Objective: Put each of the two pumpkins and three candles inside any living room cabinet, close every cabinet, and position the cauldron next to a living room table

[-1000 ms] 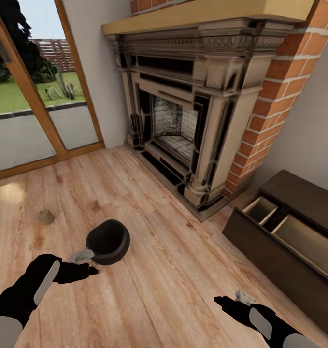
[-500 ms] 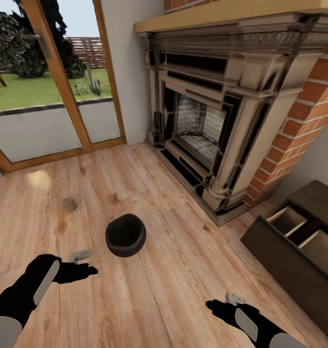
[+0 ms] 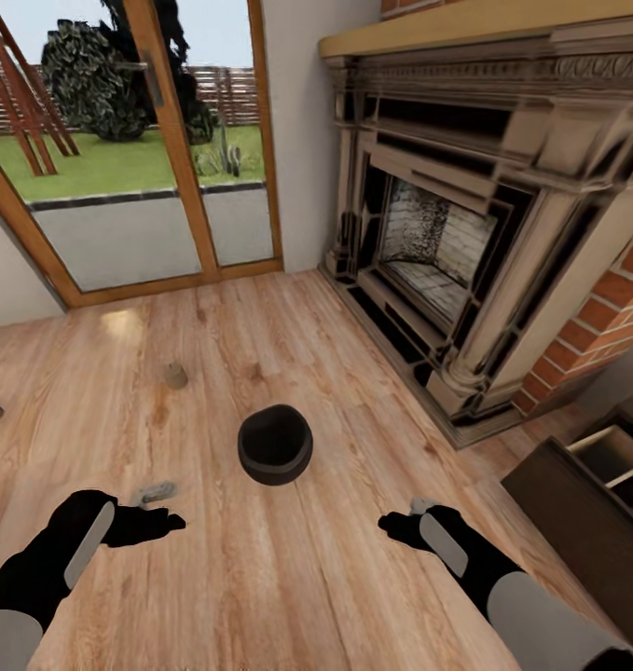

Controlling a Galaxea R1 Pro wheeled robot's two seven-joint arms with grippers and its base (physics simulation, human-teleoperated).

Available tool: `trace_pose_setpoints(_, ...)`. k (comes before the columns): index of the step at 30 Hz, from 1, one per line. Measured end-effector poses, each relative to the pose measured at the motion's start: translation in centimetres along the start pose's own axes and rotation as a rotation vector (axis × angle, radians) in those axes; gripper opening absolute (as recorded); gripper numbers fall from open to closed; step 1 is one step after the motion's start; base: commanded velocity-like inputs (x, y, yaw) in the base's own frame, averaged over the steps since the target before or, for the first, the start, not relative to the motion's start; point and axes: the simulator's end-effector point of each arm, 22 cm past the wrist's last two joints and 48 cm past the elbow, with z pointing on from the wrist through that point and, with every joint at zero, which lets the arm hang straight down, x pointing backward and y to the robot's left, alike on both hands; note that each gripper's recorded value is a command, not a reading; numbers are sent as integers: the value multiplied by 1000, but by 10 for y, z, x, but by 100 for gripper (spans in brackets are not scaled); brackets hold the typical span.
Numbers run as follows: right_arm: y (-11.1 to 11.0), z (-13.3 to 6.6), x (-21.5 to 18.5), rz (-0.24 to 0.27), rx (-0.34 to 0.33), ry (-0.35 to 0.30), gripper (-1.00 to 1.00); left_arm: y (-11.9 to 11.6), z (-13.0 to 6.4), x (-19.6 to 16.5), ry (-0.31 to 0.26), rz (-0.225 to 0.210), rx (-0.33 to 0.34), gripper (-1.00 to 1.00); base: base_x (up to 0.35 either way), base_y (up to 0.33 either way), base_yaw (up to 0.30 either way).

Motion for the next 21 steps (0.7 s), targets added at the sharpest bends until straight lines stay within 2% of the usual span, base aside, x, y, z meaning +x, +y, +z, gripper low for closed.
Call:
trace_pose_setpoints(6,16,-3,-10,-31,0,-4,100,4,1,0,2,-3,-7,100,0,0,277)
trace_pose_setpoints(11,15,-4,-12,-87,19,10,100,4,2,1,4,-7,-4,100,0,0,277)
trace_pose_setpoints(15,14,-4,-11,-99,25,19,100,9,1,-1,-3,-27,-5,100,0,0,272)
trace_pose_setpoints(21,14,-3,-11,-100,26,22,100,11,1,-3,-12,-52,0,100,0,0,71)
